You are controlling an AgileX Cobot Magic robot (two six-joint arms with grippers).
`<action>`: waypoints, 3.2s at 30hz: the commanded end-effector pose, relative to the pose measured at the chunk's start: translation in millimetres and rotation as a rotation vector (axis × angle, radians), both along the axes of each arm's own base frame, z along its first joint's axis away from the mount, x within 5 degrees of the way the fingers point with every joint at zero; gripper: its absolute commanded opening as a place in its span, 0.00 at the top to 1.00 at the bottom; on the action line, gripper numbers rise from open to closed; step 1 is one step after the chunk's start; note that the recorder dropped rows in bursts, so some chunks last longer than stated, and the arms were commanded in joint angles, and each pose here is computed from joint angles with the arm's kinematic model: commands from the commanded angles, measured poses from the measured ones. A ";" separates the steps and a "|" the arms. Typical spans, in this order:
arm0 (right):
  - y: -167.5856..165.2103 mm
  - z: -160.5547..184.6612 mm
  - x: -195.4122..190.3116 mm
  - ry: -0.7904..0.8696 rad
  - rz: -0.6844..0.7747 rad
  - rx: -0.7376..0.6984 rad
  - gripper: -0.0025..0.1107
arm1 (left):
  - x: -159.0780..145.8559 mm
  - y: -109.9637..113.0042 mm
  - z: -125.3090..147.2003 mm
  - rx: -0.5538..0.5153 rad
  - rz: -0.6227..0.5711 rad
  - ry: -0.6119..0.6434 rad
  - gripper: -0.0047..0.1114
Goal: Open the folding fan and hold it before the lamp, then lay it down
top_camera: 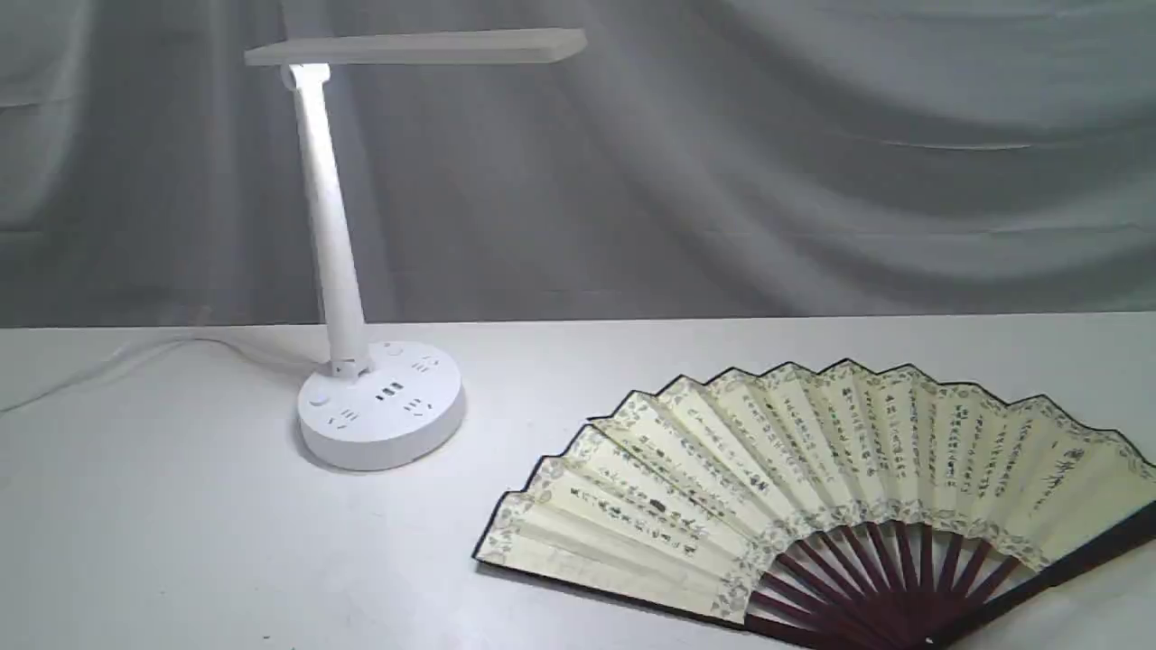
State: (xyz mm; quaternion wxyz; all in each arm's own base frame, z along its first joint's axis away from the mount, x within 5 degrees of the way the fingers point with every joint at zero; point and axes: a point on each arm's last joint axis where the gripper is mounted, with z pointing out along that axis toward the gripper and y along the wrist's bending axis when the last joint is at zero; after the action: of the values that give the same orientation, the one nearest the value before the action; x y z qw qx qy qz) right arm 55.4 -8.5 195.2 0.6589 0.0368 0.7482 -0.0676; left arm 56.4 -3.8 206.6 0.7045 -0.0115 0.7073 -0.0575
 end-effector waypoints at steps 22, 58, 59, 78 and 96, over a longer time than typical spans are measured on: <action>0.4 -1.8 -0.3 0.005 0.001 0.025 0.98 | -0.8 -0.1 -13.2 0.040 -0.005 0.128 0.96; 1.6 -1.4 -0.1 -0.009 0.007 0.090 0.98 | -0.8 -0.1 -13.0 0.040 -0.005 0.126 0.96; 1.6 -1.4 -0.1 -0.009 0.007 0.090 0.98 | -0.8 -0.1 -13.0 0.040 -0.005 0.126 0.96; 1.6 -1.4 -0.1 -0.009 0.007 0.090 0.98 | -0.8 -0.1 -13.0 0.040 -0.005 0.126 0.96; 1.6 -1.4 -0.1 -0.009 0.007 0.090 0.98 | -0.8 -0.1 -13.0 0.040 -0.005 0.126 0.96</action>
State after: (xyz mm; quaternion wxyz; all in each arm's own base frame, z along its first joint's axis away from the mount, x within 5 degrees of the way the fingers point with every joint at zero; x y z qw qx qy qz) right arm 55.6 -7.0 194.7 0.6595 0.0636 0.7482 -0.0336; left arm 55.6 -3.5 195.1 0.6592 -0.0017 0.7507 -0.0433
